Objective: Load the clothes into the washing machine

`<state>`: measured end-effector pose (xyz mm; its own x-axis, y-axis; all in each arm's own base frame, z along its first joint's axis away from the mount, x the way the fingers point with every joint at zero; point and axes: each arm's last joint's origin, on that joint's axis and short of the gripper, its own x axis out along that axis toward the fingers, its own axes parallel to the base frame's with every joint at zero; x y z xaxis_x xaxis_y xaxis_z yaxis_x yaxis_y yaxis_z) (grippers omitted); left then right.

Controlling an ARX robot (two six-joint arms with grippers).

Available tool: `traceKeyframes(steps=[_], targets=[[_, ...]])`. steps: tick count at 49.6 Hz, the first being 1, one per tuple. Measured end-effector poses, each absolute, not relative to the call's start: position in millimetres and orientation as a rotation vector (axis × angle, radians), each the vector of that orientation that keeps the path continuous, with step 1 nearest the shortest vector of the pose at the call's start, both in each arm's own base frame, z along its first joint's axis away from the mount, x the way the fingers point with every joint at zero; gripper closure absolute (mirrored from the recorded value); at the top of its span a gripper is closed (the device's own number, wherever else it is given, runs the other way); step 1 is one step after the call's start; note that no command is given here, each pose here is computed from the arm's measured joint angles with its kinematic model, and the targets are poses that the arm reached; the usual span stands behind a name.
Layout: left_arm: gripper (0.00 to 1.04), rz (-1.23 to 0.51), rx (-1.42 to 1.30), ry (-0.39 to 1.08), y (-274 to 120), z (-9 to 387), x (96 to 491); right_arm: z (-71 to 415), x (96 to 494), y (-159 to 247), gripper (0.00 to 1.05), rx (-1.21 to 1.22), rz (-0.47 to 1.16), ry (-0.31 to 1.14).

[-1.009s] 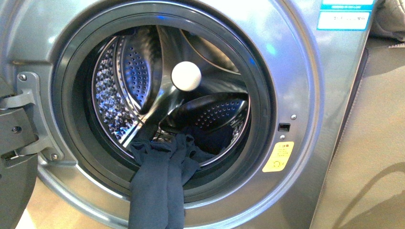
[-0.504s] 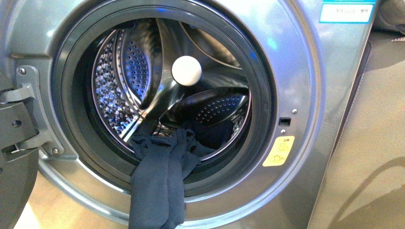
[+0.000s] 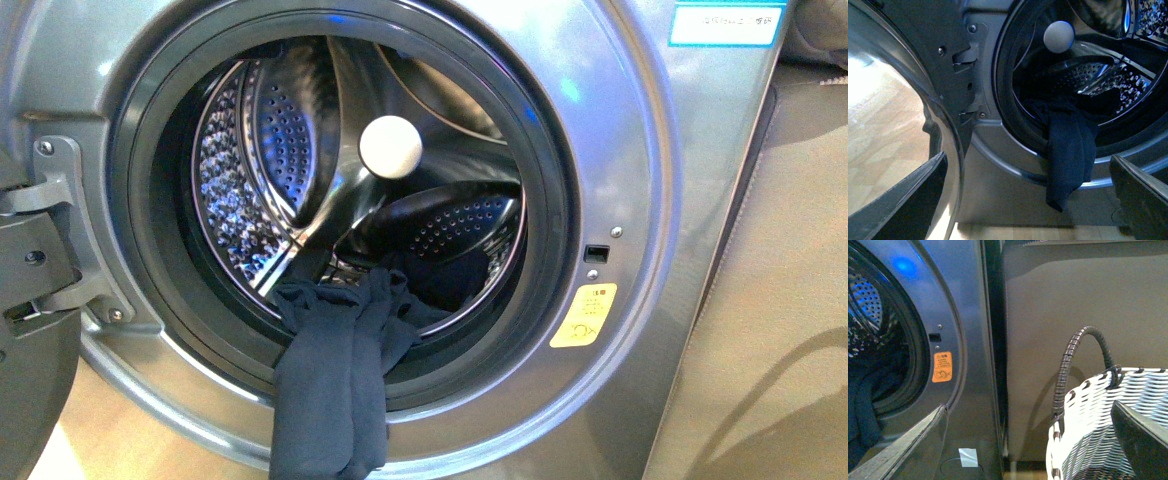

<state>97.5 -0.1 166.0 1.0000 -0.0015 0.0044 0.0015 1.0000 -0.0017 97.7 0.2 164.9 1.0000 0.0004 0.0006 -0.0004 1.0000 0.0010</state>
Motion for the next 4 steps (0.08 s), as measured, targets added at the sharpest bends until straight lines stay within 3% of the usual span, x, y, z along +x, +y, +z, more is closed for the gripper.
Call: traceKeyframes(steps=[4], targets=[[0.06, -0.001, -0.002, -0.004, -0.1, 166.0, 97.5, 164.9, 97.7, 0.2, 0.08, 0.001, 0.000, -0.001]])
